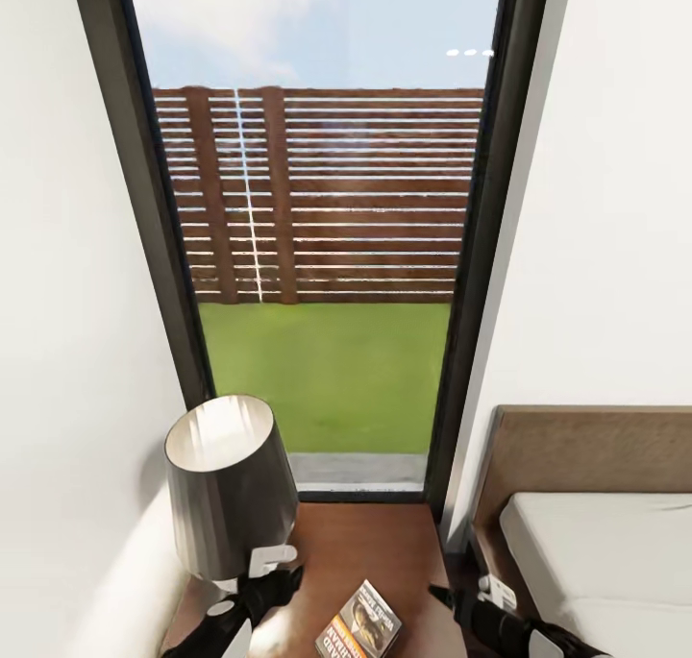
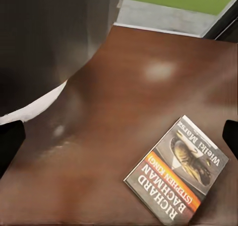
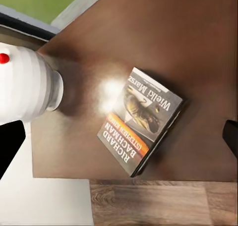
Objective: In the bedroom, move the book from the bed onto either nightstand, and place the two sandals side by side next to the bed.
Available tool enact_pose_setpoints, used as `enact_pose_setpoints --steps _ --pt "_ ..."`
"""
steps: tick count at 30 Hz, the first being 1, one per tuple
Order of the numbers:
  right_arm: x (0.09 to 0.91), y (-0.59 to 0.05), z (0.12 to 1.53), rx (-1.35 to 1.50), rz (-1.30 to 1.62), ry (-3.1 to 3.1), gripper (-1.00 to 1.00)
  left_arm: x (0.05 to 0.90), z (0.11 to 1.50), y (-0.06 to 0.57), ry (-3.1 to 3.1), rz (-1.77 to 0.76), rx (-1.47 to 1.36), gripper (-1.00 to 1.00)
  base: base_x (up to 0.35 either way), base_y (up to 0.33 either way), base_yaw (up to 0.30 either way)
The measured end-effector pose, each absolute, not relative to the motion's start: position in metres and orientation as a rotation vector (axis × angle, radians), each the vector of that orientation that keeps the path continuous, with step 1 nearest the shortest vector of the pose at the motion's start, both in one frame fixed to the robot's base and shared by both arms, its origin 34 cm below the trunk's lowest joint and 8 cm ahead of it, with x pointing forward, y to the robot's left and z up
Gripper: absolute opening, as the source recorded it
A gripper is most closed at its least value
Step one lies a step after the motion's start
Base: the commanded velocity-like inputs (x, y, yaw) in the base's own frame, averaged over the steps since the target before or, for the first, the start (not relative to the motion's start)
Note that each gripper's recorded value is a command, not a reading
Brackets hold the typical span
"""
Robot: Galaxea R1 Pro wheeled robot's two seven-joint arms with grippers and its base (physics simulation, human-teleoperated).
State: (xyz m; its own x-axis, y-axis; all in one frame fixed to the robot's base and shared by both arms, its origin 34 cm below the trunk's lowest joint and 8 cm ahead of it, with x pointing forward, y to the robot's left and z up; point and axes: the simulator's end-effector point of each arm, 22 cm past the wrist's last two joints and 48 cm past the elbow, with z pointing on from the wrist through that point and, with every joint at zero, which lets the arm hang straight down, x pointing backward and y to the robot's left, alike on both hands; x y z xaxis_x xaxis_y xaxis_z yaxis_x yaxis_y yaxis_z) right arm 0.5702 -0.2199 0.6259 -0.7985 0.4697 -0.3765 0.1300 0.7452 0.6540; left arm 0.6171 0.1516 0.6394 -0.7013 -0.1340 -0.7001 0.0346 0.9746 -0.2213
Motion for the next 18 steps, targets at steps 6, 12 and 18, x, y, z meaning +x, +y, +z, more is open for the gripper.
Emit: enact_pose_setpoints --steps 6,12,18 --pt "0.558 -0.227 0.626 0.416 0.811 2.451 1.00 0.614 0.642 0.175 2.348 -0.151 -0.126 1.00 0.000 0.000 0.000" --pt "0.554 -0.230 0.632 0.412 0.795 2.456 1.00 0.599 0.637 0.190 2.391 -0.053 -0.161 1.00 0.000 0.000 0.000" --pt "0.549 -0.232 0.637 0.419 0.787 2.467 1.00 0.584 0.634 0.192 2.431 -0.033 -0.167 1.00 0.000 0.000 0.000"
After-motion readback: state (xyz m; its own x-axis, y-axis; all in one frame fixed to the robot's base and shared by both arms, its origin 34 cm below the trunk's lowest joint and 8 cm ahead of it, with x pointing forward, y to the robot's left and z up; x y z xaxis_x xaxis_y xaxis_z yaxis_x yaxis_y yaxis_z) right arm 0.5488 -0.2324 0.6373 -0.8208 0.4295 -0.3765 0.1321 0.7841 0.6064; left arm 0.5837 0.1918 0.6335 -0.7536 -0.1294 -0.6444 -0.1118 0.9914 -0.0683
